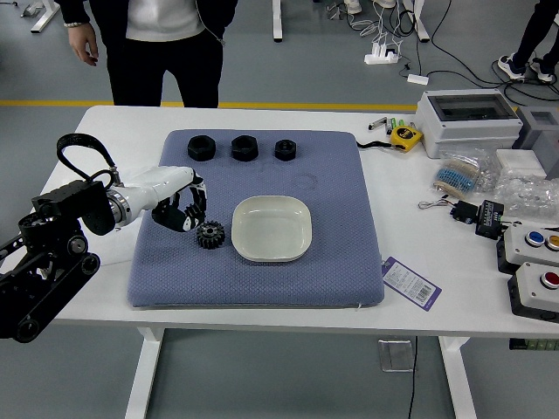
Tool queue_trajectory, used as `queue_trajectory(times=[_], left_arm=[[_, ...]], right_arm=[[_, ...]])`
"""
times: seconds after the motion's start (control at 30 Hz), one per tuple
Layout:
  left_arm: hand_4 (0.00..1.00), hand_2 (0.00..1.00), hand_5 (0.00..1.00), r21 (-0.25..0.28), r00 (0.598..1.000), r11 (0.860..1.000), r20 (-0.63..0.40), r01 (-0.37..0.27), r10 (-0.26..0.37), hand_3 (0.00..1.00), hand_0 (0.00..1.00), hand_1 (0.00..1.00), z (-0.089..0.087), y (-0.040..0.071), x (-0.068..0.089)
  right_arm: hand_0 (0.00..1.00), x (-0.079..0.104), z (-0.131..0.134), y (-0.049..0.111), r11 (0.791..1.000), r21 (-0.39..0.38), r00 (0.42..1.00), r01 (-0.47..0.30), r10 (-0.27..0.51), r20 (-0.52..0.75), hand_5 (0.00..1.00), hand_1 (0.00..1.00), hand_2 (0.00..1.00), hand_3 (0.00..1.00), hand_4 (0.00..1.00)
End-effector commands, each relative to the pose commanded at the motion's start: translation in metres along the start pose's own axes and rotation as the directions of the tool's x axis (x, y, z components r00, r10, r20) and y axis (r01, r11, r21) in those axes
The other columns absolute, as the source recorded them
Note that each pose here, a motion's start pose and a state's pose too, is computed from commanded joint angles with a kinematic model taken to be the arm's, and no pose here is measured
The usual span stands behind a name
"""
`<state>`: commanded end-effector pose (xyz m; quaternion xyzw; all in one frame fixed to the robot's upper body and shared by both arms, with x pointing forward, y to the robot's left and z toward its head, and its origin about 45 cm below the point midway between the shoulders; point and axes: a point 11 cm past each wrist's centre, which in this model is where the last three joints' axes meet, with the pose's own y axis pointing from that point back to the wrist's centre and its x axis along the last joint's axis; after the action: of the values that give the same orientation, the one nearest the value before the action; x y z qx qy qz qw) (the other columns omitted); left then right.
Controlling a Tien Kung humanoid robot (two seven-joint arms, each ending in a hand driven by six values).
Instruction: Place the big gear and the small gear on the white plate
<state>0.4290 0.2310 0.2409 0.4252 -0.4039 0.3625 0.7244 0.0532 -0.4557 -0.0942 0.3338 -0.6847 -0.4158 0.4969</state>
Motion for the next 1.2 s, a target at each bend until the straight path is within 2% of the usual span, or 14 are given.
queue_trajectory(times=[0.07,0.17,0.2,0.3,0.33,0.43,0.63,0.67,0.83,0.87,1.03,1.07,1.2], left_arm=[[0.402,0.309,0.002,-0.037,1.000,0.999,-0.011,-0.007,0.007,0.462,0.183,0.221,0.011,-0.003,-0.001],[0.402,0.309,0.002,-0.115,0.999,0.993,-0.029,-0.017,0.014,0.462,0.183,0.221,0.034,-0.010,-0.007],[0.402,0.309,0.002,-0.125,0.999,0.992,-0.031,-0.018,0.015,0.462,0.183,0.221,0.037,-0.011,-0.008],[0.406,0.311,0.002,-0.188,0.999,0.982,-0.052,-0.024,0.015,0.463,0.184,0.224,0.058,-0.020,-0.016],[0.406,0.311,0.002,-0.194,0.998,0.981,-0.053,-0.025,0.014,0.463,0.184,0.224,0.059,-0.020,-0.017],[0.406,0.311,0.002,-0.248,0.998,0.969,-0.057,-0.017,0.003,0.463,0.184,0.224,0.075,-0.029,-0.031],[0.414,0.313,0.002,-0.243,0.999,0.970,-0.037,0.000,-0.009,0.463,0.185,0.226,0.077,-0.043,-0.045],[0.513,0.363,0.002,-0.236,0.999,0.972,-0.033,0.004,-0.012,0.500,0.193,0.286,0.075,-0.045,-0.047],[0.513,0.363,0.002,-0.240,1.000,0.971,-0.024,-0.014,0.009,0.500,0.193,0.286,0.075,-0.051,-0.047],[0.709,0.485,0.002,-0.241,1.000,0.970,-0.022,-0.019,0.014,0.588,0.240,0.408,0.076,-0.052,-0.047],[0.709,0.485,0.002,-0.230,0.999,0.973,-0.039,-0.033,0.024,0.588,0.240,0.408,0.074,-0.054,-0.043],[0.957,0.529,0.193,-0.229,0.999,0.973,-0.041,-0.034,0.025,0.597,0.283,0.438,0.073,-0.055,-0.043],[0.957,0.529,0.193,-0.216,0.997,0.975,-0.075,-0.043,0.027,0.597,0.283,0.438,0.069,-0.055,-0.043]], right_arm=[[0.684,0.000,-0.001,0.000,1.000,0.001,1.000,0.000,0.000,0.001,0.709,0.663,0.732,0.572,0.796],[0.684,0.000,-0.002,0.000,1.000,0.003,1.000,0.000,0.000,0.001,0.709,0.663,0.732,0.572,0.796],[0.684,0.000,-0.002,0.000,1.000,0.003,1.000,0.000,0.000,0.001,0.709,0.663,0.732,0.572,0.796],[0.684,-0.001,-0.004,0.000,1.000,0.006,1.000,0.000,0.000,-0.003,0.709,0.663,0.733,0.572,0.796],[0.684,-0.001,-0.005,0.000,1.000,0.006,1.000,0.000,0.000,-0.003,0.709,0.663,0.733,0.572,0.796],[0.684,-0.002,-0.006,0.001,1.000,0.007,1.000,0.000,0.000,-0.005,0.709,0.663,0.733,0.572,0.796],[0.684,-0.005,-0.008,0.001,1.000,0.009,1.000,0.003,-0.002,-0.008,0.710,0.664,0.733,0.572,0.796],[0.684,-0.005,-0.008,0.001,1.000,0.009,1.000,0.003,-0.003,-0.008,0.709,0.665,0.733,0.571,0.795],[0.684,-0.006,-0.010,0.001,1.000,0.011,1.000,0.005,-0.005,-0.011,0.709,0.665,0.733,0.571,0.795],[0.684,-0.006,-0.010,0.002,1.000,0.012,1.000,0.005,-0.004,-0.011,0.709,0.664,0.733,0.571,0.795],[0.684,-0.006,-0.012,0.002,1.000,0.015,1.000,0.004,-0.004,-0.011,0.709,0.664,0.733,0.571,0.795],[0.684,-0.006,-0.012,0.002,1.000,0.015,1.000,0.004,-0.004,-0.011,0.709,0.664,0.733,0.572,0.795],[0.684,-0.006,-0.012,0.002,1.000,0.015,1.000,0.004,-0.004,-0.011,0.709,0.664,0.733,0.572,0.795]])
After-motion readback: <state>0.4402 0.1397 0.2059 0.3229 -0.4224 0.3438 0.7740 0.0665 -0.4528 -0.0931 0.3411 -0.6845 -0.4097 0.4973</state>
